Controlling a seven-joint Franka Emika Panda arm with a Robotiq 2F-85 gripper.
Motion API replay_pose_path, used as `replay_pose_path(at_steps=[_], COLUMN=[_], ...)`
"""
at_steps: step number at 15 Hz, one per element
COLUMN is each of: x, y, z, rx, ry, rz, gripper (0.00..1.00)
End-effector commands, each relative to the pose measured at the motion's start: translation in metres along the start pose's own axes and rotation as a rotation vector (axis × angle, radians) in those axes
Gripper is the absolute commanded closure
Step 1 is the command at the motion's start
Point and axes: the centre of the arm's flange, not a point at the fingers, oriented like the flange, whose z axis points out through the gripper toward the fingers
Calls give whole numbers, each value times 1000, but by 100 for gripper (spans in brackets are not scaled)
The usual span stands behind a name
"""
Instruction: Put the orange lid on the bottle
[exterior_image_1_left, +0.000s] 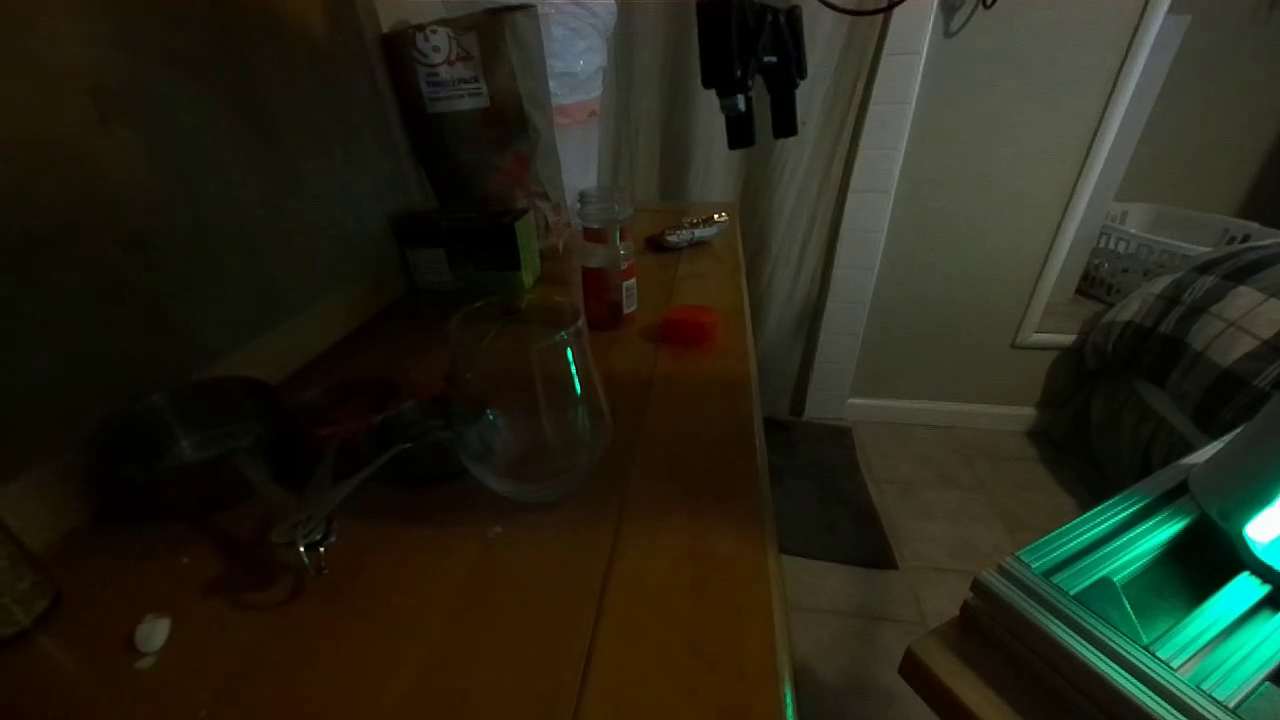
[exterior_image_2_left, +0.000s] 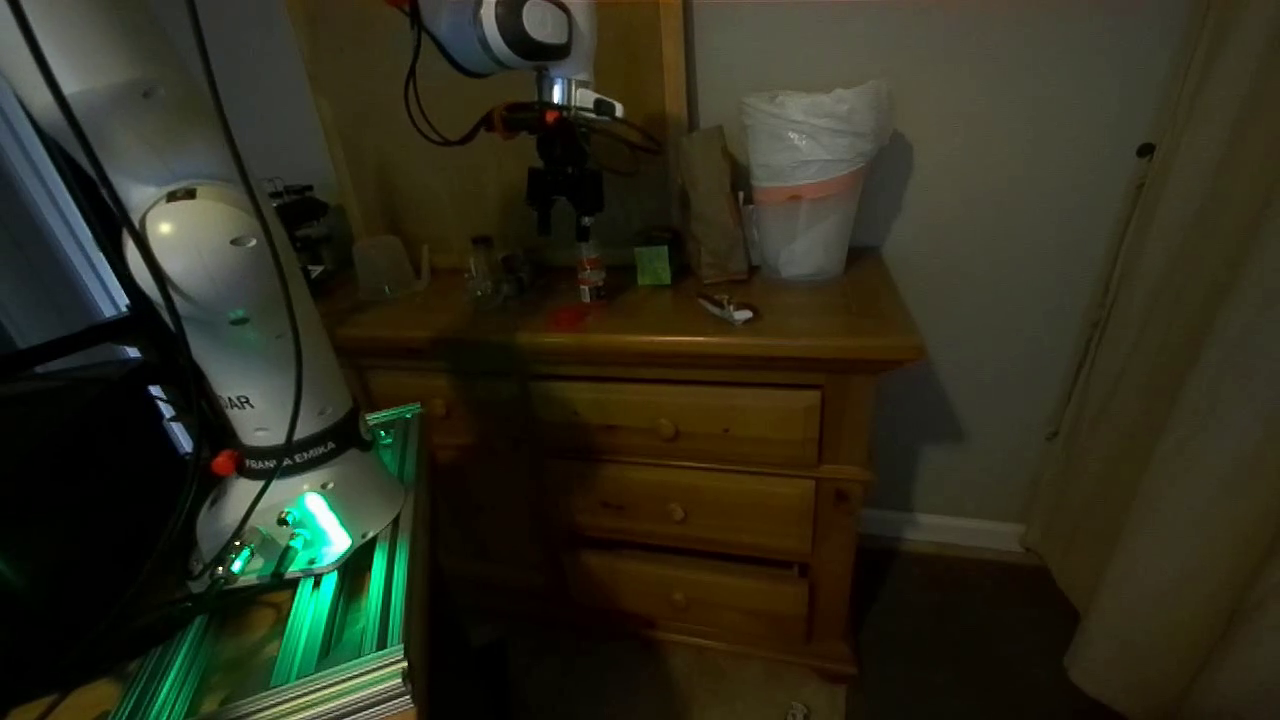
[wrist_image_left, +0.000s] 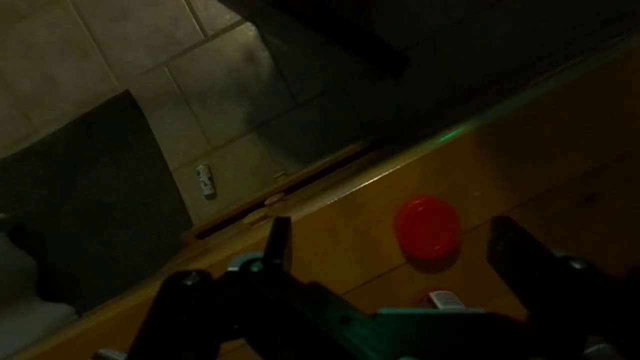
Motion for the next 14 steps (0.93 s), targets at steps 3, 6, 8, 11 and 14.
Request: replay_pose_path(at_steps=[3,6,8,11,14], x=[0,1,-1,-5,-10], y=[5,8,-10,-34,-53], z=[-1,-1,9,27,41], rx=[3,5,0,-60,-59], ry=[2,3,16,121,250], rz=[13,18,-115,-248,-338], gripper=[0,0,0,0,0])
